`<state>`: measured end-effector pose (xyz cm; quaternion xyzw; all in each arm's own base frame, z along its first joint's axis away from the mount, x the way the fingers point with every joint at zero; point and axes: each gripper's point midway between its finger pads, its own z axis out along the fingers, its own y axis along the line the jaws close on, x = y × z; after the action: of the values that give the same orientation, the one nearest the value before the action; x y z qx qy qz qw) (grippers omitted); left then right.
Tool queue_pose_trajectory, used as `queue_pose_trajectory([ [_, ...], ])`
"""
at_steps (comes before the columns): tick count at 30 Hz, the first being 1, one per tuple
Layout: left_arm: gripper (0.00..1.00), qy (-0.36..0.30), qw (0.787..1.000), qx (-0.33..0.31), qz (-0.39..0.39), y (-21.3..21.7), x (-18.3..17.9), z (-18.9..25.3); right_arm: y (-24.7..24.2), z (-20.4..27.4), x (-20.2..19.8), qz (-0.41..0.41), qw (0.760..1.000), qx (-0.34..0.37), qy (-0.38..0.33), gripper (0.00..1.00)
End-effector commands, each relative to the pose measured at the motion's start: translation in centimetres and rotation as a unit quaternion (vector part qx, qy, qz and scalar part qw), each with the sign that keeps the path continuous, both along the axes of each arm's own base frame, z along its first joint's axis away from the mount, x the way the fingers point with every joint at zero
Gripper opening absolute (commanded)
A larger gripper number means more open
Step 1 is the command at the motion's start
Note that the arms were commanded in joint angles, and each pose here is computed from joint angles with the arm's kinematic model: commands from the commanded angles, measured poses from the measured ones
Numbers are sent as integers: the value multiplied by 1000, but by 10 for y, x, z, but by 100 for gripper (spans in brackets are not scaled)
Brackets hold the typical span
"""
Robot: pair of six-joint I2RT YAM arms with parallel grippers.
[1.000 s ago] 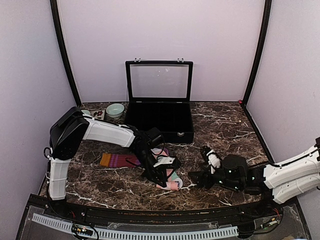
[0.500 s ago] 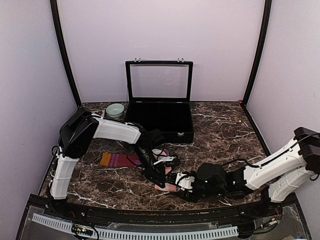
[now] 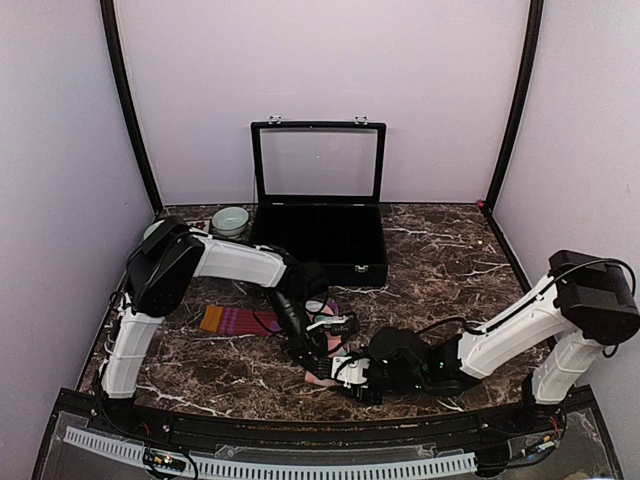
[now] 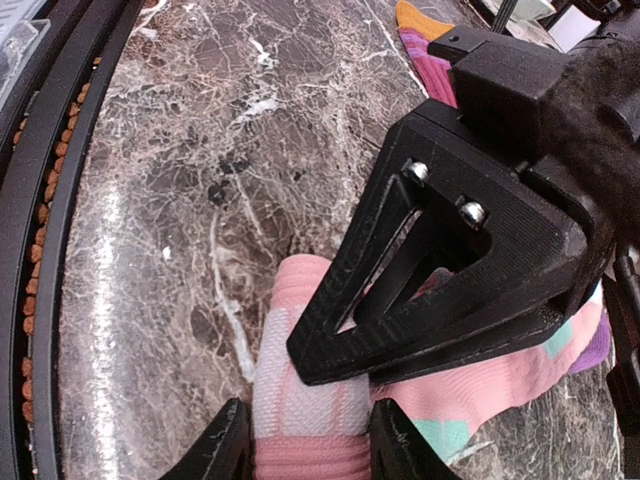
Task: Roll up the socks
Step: Roll the sock at the center of the board.
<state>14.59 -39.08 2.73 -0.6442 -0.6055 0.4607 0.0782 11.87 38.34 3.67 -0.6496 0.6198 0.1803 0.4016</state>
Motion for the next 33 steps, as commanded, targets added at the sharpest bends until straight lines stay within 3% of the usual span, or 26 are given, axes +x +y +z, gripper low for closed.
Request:
queue_pose_trajectory([
  [1, 21, -40, 981, 181, -47, 64, -9, -83, 11, 0, 9, -4, 1000, 21, 8, 39],
  [4, 22, -43, 980, 186, -48, 66, -8, -84, 11, -6, 11, -10, 1000, 19, 12, 32],
  [6, 24, -51, 980, 189, -47, 67, -6, -87, 11, -9, 12, -15, 1000, 17, 17, 22],
  [9, 35, -76, 977, 197, -37, 67, 2, -91, 9, -15, 11, -25, 999, 13, 35, 5],
  [11, 42, -95, 975, 197, -29, 67, 8, -90, 6, -20, 11, -38, 998, 11, 50, 0],
  [17, 59, -140, 971, 192, 0, 71, 21, -74, -4, -37, 11, -78, 988, 3, 131, 0],
  [19, 74, -153, 971, 182, 24, 70, 29, -67, -7, -42, 14, -102, 980, -6, 173, 0],
  [24, 77, -195, 964, 152, 93, 75, 52, -50, -14, -61, 22, -151, 951, -40, 268, 0],
  [33, 79, -268, 947, 149, 99, 101, 60, -23, -29, -76, 23, -207, 902, -44, 377, 0],
])
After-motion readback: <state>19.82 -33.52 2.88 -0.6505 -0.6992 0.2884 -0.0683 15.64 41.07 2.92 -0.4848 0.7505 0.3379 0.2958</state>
